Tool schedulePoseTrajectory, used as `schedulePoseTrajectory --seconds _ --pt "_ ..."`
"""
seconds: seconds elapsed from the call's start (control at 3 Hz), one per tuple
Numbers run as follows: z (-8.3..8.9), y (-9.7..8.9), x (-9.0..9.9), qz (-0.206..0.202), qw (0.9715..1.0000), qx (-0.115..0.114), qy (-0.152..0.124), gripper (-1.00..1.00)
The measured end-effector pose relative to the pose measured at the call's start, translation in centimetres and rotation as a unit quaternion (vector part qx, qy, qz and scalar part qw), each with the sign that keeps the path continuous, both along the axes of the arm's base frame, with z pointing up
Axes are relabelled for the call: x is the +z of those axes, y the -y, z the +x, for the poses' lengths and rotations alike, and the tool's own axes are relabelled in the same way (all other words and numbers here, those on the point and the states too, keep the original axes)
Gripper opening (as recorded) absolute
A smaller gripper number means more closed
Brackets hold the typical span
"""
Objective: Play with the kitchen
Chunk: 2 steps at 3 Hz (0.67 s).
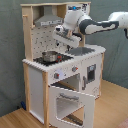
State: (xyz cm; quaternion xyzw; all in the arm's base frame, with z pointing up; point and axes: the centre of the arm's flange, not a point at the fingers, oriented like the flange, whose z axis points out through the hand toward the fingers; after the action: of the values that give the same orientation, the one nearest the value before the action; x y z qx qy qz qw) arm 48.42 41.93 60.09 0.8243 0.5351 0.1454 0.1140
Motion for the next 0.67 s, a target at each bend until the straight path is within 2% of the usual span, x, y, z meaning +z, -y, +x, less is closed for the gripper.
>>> schedulePoseTrajectory --seconds 0.33,0.67 --pt "0.25 -0.23 0.00 -0.016 0.9996 0.011 -0.018 1.00" --pt "0.49 -1.19 -0.83 -0.033 0.9987 0.024 -0.031 1.00"
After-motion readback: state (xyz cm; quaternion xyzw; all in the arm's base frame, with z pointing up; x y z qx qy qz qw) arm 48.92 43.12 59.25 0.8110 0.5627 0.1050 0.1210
